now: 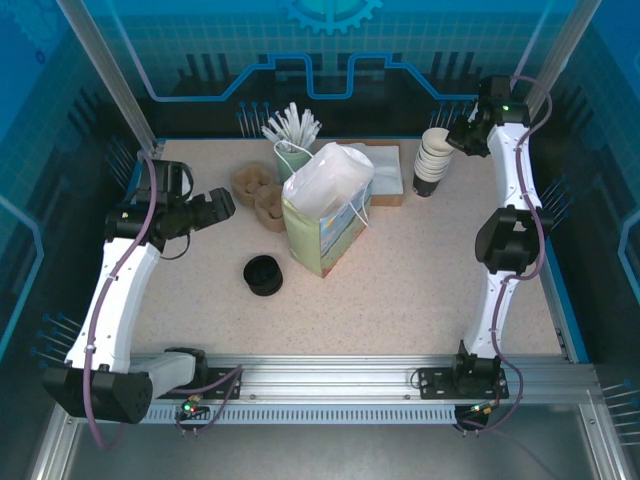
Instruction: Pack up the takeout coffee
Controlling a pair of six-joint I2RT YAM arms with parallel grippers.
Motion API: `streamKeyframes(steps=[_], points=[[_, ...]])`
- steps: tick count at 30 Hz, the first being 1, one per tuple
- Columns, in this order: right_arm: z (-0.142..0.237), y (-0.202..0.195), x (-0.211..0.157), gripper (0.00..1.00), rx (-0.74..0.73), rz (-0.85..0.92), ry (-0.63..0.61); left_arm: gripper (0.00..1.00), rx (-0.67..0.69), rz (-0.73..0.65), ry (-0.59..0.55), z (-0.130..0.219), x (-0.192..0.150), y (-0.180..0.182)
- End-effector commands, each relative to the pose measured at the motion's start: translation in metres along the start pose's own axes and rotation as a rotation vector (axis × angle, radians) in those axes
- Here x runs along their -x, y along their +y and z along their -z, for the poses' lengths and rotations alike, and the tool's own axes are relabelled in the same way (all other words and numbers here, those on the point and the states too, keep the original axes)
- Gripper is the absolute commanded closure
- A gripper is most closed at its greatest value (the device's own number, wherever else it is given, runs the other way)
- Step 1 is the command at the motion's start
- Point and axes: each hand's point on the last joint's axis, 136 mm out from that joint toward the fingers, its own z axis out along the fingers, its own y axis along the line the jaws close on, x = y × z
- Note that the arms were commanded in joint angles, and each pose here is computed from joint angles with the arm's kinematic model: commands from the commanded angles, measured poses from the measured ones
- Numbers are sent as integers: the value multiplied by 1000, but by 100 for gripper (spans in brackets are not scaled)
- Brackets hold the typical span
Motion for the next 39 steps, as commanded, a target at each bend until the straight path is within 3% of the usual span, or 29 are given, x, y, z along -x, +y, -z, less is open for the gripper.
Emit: streamKeyframes(steps=[1, 22, 30, 39], points=[[40, 19, 4, 100, 40, 32, -44, 1, -21, -8, -8, 11, 4, -5], [185, 44, -4, 100, 151, 67, -219, 1, -100, -30, -44, 51, -2, -15], [234, 43, -49, 100, 195, 88, -250, 1, -209, -34, -47, 61, -12, -29], [228, 37, -128, 100, 260, 103, -151, 2, -242, 2, 0, 57, -33, -29]])
